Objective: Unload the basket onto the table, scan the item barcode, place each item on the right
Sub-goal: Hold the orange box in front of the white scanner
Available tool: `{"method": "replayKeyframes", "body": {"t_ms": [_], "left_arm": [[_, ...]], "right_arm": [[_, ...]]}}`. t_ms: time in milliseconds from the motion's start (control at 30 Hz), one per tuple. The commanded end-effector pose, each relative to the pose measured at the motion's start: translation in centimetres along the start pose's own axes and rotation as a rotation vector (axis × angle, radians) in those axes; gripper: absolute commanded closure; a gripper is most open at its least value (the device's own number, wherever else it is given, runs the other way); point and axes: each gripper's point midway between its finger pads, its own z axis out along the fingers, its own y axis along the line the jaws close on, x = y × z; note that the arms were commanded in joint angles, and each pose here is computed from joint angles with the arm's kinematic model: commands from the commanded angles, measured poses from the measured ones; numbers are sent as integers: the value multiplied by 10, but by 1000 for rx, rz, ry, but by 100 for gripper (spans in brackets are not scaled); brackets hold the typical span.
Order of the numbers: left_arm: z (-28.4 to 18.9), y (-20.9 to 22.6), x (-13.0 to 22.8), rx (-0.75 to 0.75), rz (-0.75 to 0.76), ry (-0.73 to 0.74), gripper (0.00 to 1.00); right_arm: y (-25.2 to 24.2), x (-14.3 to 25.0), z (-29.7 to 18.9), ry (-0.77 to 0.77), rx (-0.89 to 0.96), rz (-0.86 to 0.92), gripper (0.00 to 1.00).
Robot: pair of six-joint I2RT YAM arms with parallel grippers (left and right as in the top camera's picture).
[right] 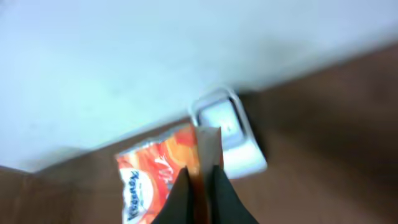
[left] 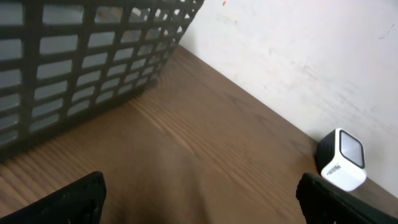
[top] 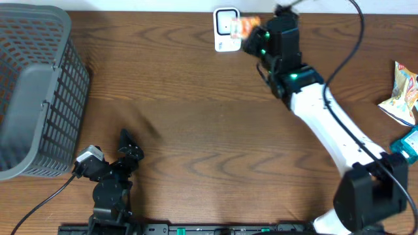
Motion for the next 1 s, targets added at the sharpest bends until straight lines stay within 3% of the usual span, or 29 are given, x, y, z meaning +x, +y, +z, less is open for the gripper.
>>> {"method": "replayKeyframes", "body": {"t_ms": [0,233,367,600,833,900,967], "left_arm": [[2,8,11,-24,5,21,2],[2,8,11,-24,6,22,2],[2,8,11,-25,6,23,2],[3,8,11,-25,6,23,2],[3,8,11,-25,6,24,2],[3,8,11,-25,6,24,2],[3,8,11,-25,6,23,2]], "right_arm": [[-6,21,34,-32,14,-287,99],[2,42,98,-301,-125,-485,99],[-1,55,113,-448,-206,-498,99],[-13,84,143,-428,-258,-514,99],[34,0,87,-677,-332,-479,99],[34,-25,73,-685,-282,-486,99],[15,-51,64,-661,-110,-511,99]]}}
